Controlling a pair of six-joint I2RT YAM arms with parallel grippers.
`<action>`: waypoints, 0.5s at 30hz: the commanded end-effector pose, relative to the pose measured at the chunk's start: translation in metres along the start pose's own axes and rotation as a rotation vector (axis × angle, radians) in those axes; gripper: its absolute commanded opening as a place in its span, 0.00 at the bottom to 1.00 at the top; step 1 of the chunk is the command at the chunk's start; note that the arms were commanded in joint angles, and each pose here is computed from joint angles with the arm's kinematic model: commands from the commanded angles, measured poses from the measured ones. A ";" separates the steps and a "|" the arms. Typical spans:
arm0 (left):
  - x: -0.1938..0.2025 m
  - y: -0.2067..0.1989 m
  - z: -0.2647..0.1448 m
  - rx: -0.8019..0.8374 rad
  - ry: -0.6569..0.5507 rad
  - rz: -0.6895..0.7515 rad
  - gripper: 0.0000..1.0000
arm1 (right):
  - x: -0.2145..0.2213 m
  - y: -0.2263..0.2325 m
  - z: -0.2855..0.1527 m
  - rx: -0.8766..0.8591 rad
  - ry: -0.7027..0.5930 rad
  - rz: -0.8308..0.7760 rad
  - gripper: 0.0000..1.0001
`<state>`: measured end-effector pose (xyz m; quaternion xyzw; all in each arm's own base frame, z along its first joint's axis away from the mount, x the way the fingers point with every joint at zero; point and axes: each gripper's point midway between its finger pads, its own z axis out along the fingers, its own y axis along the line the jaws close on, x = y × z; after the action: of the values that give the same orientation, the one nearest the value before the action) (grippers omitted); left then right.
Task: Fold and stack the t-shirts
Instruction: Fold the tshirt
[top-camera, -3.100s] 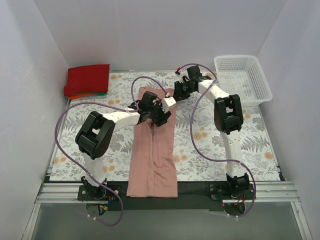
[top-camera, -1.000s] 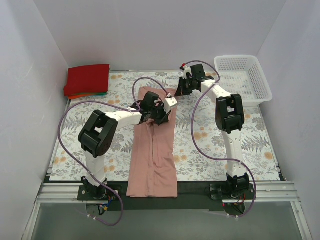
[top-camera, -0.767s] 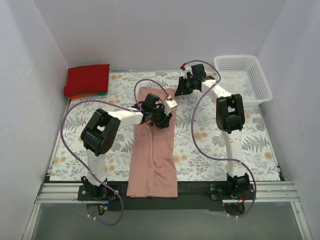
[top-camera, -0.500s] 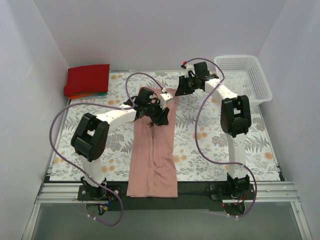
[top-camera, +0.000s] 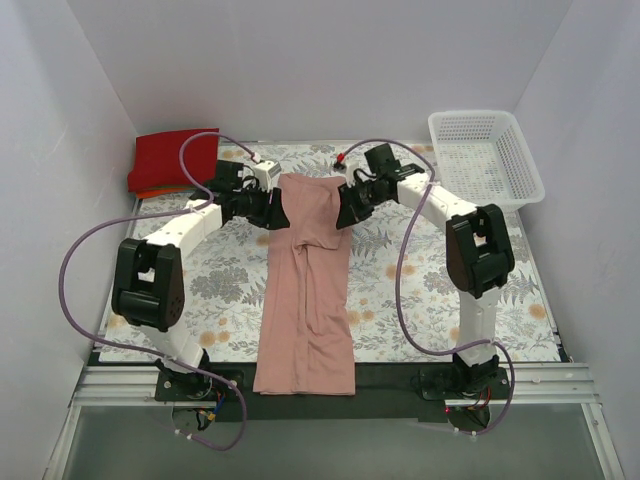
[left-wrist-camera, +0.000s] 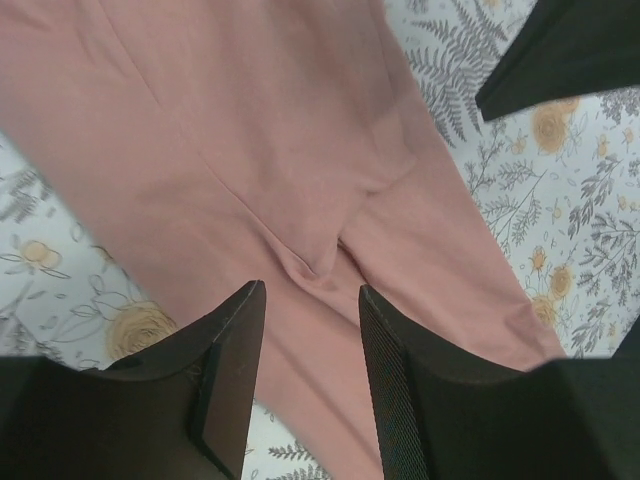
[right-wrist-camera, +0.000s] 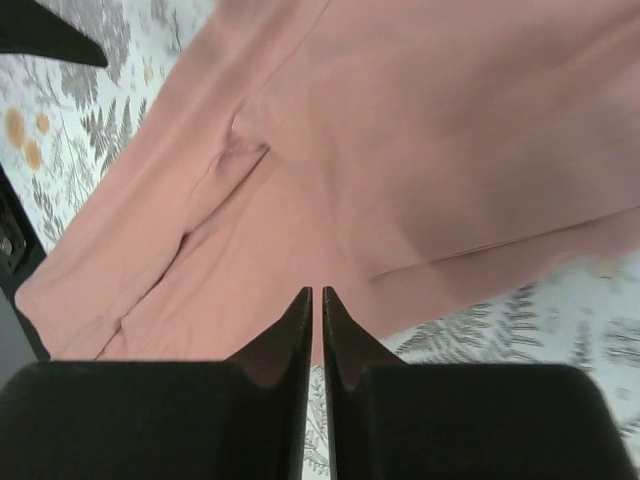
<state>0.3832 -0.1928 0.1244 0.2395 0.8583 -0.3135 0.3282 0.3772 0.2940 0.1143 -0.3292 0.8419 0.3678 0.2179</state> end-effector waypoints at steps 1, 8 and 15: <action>0.020 -0.004 0.011 0.025 0.063 -0.100 0.41 | 0.035 0.010 0.020 -0.045 0.107 0.025 0.12; 0.039 0.017 0.039 -0.001 0.108 -0.193 0.40 | 0.047 -0.024 0.050 0.012 0.153 0.091 0.08; 0.057 0.050 0.069 -0.067 0.158 -0.245 0.37 | 0.042 -0.097 0.060 0.134 0.116 0.178 0.07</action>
<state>0.3832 -0.1978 0.0270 0.1522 0.9109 -0.3252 0.2032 0.3780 0.2940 0.0245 -0.2835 0.8845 0.3535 0.1115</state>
